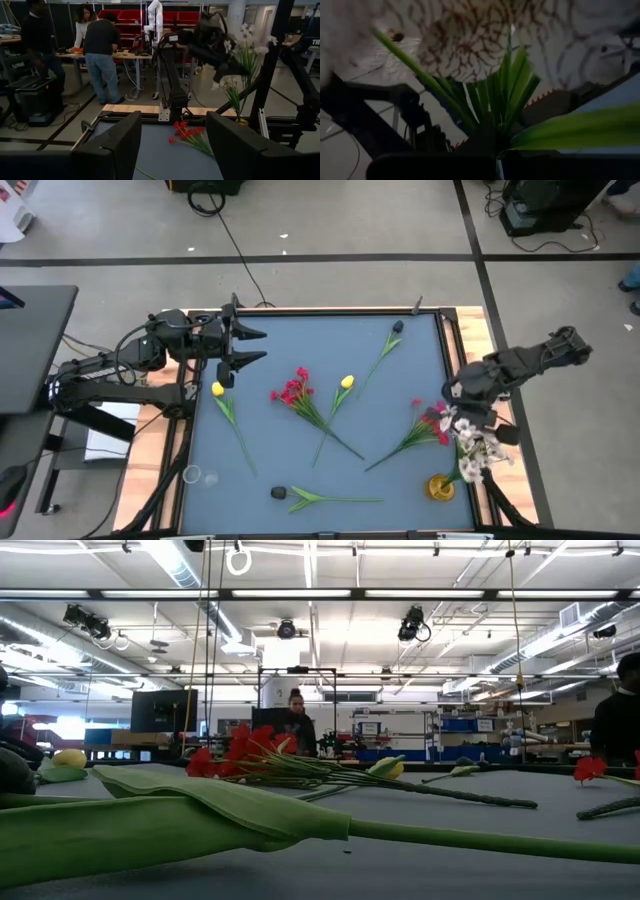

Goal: Sort flowers into vase by color
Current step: Put the white flower into the yellow flower vase

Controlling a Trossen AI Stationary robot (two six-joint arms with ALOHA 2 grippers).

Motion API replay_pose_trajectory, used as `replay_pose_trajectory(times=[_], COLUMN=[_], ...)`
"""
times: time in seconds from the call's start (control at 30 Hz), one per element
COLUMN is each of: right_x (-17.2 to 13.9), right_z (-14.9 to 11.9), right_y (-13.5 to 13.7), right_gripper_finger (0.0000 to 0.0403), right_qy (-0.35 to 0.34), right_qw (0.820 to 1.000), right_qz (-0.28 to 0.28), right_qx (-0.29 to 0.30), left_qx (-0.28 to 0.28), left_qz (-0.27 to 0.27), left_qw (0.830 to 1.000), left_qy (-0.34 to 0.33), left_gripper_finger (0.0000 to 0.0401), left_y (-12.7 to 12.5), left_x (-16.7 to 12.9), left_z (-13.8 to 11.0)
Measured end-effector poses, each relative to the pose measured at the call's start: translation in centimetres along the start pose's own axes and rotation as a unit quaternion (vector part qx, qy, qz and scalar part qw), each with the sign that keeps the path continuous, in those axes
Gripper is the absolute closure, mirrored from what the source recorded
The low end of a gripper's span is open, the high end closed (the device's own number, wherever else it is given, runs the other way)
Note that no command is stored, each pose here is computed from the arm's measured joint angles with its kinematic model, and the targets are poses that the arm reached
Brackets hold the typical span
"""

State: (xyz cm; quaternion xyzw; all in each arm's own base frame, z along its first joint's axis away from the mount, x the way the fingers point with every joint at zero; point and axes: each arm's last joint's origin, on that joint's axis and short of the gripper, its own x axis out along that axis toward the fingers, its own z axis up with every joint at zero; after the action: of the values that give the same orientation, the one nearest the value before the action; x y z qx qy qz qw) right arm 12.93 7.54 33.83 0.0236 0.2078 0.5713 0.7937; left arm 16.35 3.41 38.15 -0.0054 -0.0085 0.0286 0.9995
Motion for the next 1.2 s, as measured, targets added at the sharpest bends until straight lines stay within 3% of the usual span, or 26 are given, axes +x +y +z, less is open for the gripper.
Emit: replay_pose_trajectory(times=[0.27,0.43,0.73,1.0,1.2], right_x=[1.8,2.3,2.2,1.4,0.0], right_z=[-1.6,-2.3,-2.7,-1.1,1.6], right_y=[0.1,-0.2,-0.2,0.8,2.1], right_gripper_finger=[0.0394,0.0385,0.0289,0.0191,0.0166], right_qy=[0.014,0.03,0.038,0.018,-0.021], right_qw=[0.999,1.0,0.992,0.991,0.993], right_qz=[0.031,-0.006,-0.007,0.04,0.05], right_qx=[-0.014,0.001,0.118,0.127,0.105], left_qx=[0.0,0.0,0.0,0.0,0.0], left_qz=[0.0,0.0,0.0,0.0,0.0], left_qw=[1.0,1.0,1.0,1.0,1.0], left_qy=[0.0,0.0,0.0,0.0,0.0], left_gripper_finger=[0.0175,0.0175,0.0175,0.0175,0.0175], left_y=[0.0,0.0,0.0,0.0,0.0], left_x=[0.0,0.0,0.0,0.0,0.0], left_z=[0.0,0.0,0.0,0.0,0.0])
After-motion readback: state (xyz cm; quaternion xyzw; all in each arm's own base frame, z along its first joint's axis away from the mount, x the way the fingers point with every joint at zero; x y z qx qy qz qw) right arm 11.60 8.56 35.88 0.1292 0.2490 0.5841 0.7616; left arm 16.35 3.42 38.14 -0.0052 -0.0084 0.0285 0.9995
